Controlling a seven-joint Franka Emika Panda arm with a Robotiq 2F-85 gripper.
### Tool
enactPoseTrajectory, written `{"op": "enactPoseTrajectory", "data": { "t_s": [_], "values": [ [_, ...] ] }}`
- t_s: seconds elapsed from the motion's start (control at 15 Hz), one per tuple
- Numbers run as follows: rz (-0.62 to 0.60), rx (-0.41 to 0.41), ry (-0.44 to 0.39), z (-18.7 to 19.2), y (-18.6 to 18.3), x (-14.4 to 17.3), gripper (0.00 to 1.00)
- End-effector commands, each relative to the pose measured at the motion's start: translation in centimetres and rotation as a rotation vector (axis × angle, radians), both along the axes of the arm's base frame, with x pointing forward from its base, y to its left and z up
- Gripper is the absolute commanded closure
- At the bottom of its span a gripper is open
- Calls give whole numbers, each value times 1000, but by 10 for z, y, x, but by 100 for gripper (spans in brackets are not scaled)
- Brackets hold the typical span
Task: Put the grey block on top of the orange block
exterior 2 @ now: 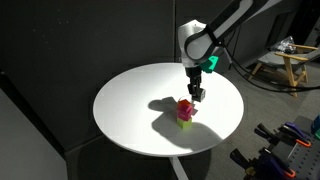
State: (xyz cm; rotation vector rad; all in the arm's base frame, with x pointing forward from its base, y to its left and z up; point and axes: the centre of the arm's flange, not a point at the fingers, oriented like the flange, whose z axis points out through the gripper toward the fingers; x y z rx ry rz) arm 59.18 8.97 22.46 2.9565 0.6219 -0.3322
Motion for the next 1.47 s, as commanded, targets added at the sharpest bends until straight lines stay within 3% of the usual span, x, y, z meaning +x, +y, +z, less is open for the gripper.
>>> {"op": "enactPoseTrajectory", "data": {
  "t_s": [0.0, 1.4],
  "values": [
    [6, 4, -15, 5, 5, 12, 69],
    [47, 8, -23, -25, 29, 43, 69]
  ]
}}
